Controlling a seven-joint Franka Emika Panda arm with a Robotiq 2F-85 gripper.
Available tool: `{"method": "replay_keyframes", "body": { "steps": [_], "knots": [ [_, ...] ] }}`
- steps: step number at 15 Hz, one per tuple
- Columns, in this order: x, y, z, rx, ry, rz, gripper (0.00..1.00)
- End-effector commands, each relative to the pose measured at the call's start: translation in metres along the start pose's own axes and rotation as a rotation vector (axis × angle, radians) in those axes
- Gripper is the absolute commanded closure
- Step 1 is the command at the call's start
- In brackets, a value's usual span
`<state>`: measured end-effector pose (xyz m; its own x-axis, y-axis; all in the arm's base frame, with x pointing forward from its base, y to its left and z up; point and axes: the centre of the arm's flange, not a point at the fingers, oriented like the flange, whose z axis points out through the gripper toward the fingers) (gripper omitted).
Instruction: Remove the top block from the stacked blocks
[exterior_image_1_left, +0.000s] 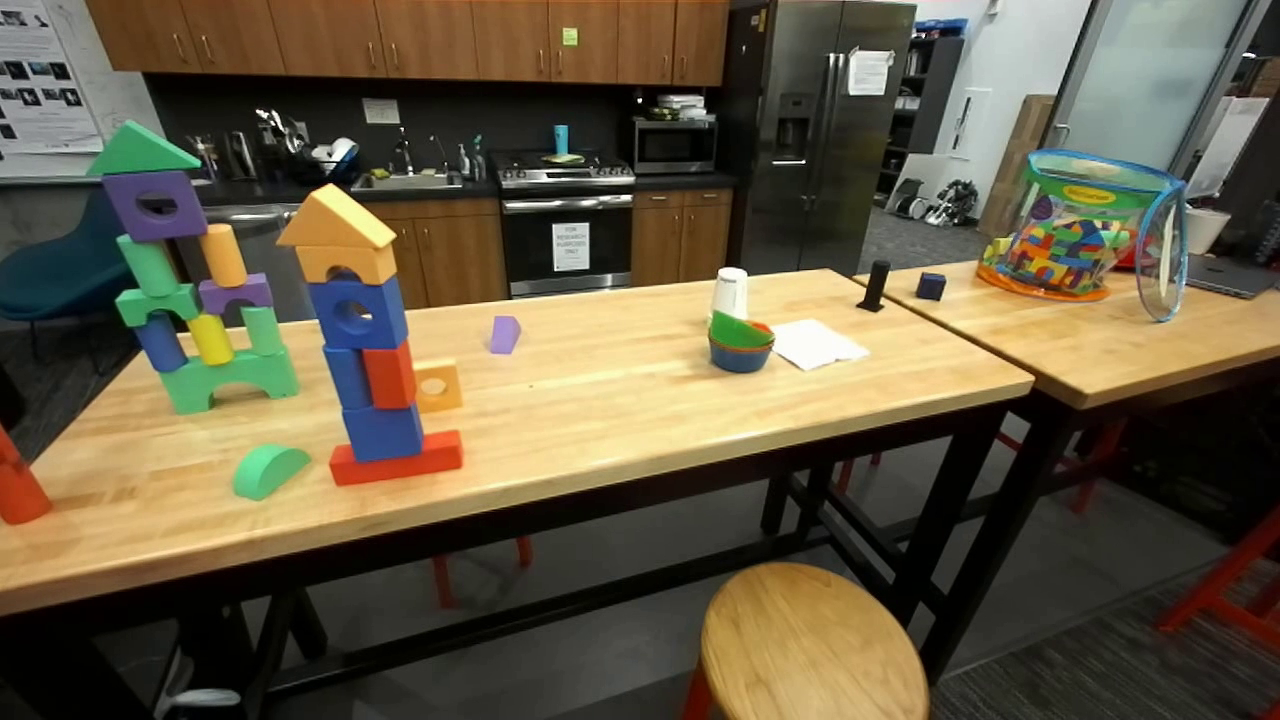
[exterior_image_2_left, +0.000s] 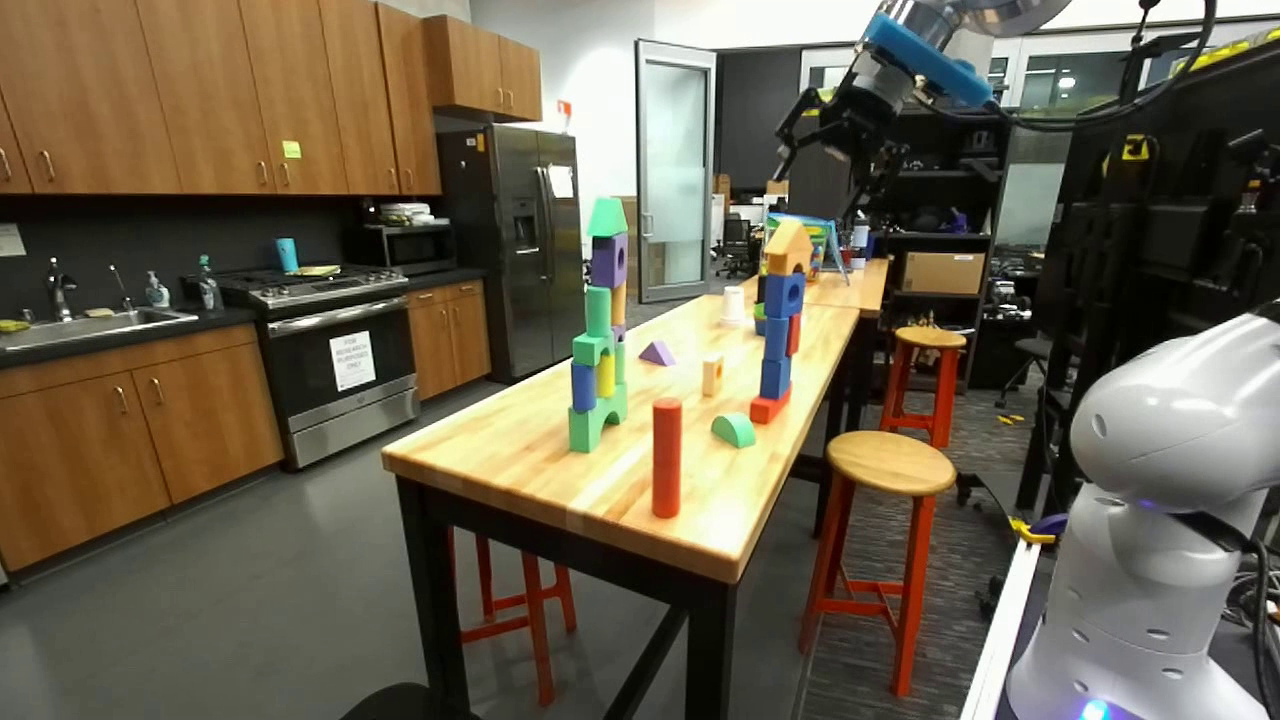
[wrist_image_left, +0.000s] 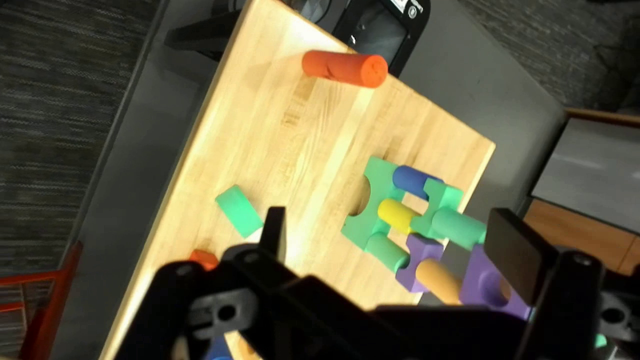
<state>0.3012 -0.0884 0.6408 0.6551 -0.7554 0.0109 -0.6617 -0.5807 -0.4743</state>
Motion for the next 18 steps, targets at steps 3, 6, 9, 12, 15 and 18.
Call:
{"method": "replay_keyframes", "body": {
  "steps": [3,6,9,12,15,18],
  "knots": [
    [0.030,-0.010,-0.057,-0.022,0.139,0.270,0.00],
    [0.030,-0.025,-0.088,-0.149,0.178,0.345,0.00],
    [0.022,-0.040,-0.100,-0.300,0.105,0.328,0.00],
    [0.006,-0.029,-0.088,-0.297,0.076,0.303,0.00],
    [0.009,-0.032,-0.085,-0.303,0.063,0.299,0.00],
    [0.008,-0.030,-0.087,-0.299,0.064,0.302,0.00]
  ]
}}
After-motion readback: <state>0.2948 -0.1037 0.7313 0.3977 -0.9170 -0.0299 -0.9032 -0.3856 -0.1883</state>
